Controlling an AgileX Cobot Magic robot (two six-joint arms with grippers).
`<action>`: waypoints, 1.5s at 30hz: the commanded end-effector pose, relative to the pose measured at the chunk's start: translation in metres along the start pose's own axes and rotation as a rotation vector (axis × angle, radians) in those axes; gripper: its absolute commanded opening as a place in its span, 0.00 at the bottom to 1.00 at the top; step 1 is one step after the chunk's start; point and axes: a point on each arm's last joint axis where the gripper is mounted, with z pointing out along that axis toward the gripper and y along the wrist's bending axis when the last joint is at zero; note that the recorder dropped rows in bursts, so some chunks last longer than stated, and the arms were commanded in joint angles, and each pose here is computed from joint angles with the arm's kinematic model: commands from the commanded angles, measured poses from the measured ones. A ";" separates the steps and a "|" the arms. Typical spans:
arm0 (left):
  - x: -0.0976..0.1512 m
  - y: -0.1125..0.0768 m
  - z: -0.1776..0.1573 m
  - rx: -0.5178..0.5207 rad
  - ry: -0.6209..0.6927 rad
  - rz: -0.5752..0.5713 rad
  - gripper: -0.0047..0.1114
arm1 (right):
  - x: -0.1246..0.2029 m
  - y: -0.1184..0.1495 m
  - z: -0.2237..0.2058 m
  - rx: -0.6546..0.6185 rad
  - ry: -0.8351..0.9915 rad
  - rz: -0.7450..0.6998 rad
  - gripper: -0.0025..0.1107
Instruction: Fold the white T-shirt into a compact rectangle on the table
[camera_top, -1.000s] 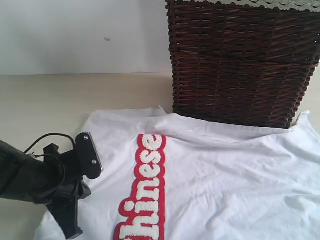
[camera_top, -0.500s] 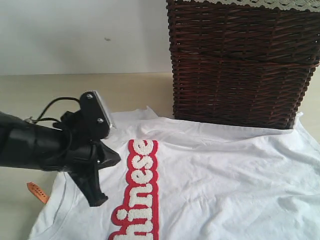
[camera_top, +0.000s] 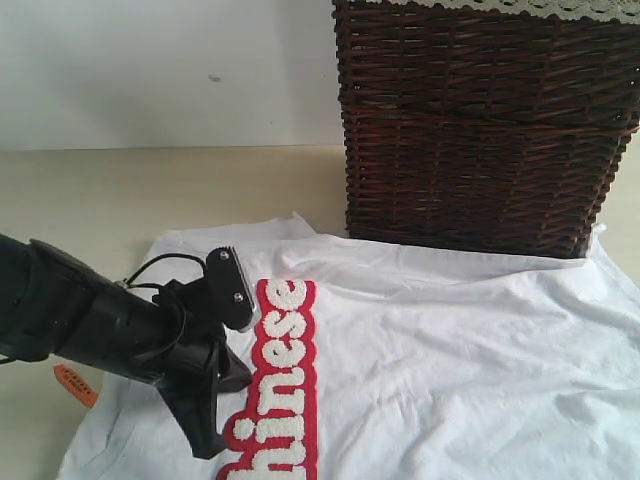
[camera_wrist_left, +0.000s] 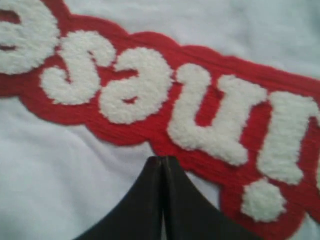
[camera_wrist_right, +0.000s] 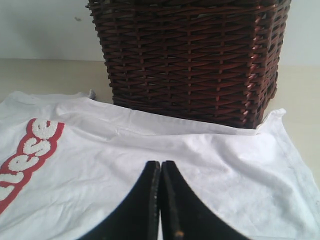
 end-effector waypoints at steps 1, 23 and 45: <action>0.017 -0.013 0.001 0.061 0.036 -0.015 0.04 | 0.001 0.000 0.000 0.004 -0.006 -0.003 0.02; 0.001 -0.016 -0.033 0.013 -0.070 -0.002 0.04 | 0.001 0.000 0.000 0.004 -0.006 -0.003 0.02; 0.027 -0.025 -0.005 0.113 0.060 0.045 0.04 | 0.001 0.000 0.000 0.004 -0.006 -0.003 0.02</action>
